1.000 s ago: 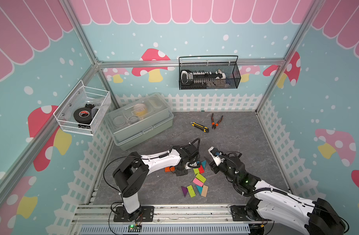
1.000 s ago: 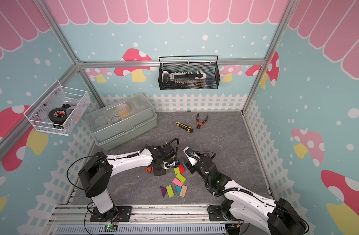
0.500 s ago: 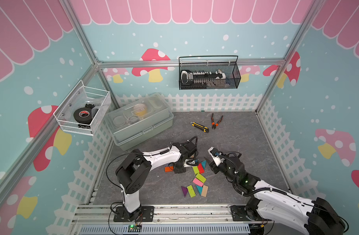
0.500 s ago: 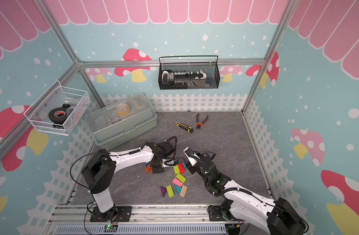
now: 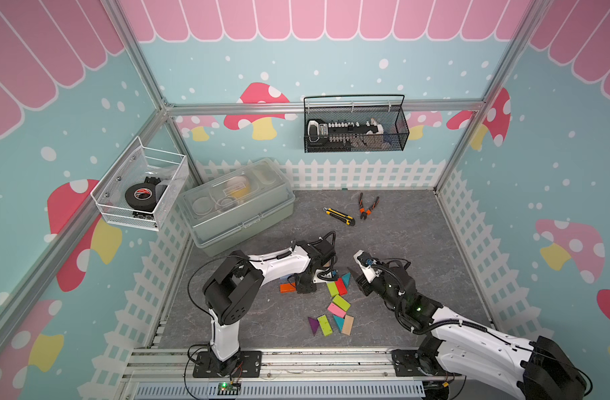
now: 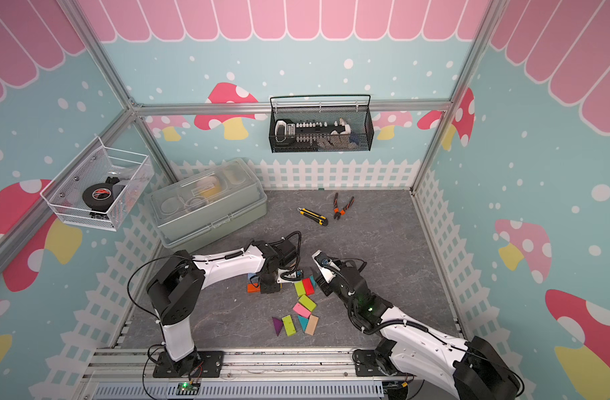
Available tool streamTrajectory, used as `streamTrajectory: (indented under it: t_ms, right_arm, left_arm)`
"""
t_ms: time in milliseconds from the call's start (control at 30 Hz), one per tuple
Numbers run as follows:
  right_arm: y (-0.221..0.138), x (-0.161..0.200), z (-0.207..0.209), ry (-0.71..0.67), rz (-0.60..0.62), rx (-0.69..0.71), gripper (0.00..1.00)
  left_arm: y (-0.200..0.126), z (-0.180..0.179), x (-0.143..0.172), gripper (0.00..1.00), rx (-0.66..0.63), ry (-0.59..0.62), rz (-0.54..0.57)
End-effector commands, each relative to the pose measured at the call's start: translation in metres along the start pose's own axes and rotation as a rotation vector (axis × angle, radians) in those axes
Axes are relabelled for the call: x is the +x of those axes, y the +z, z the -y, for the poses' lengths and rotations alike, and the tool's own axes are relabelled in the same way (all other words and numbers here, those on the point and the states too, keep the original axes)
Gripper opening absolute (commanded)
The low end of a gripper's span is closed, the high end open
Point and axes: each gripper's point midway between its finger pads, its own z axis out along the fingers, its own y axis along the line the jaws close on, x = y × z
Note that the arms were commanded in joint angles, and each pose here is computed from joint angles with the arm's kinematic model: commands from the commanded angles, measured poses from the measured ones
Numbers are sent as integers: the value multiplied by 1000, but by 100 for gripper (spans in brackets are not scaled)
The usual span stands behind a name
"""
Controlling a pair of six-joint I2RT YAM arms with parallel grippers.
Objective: Assemble a piece of candy with building blocks
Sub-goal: Assemble the building block at the center of the board.
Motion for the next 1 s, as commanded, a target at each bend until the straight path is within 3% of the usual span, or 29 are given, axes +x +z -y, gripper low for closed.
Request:
streamTrajectory:
  t_ms: [0, 333, 967]
  right_arm:
    - [0, 2, 1, 2, 7, 8, 58]
    - [0, 2, 1, 0, 7, 4, 58]
    - [1, 3, -1, 2, 4, -2, 58]
  left_arm:
    - [-1, -2, -1, 22, 15, 33, 2]
    - [3, 1, -1, 27, 33, 32, 0]
    - [-10, -14, -3, 40, -66, 10, 40]
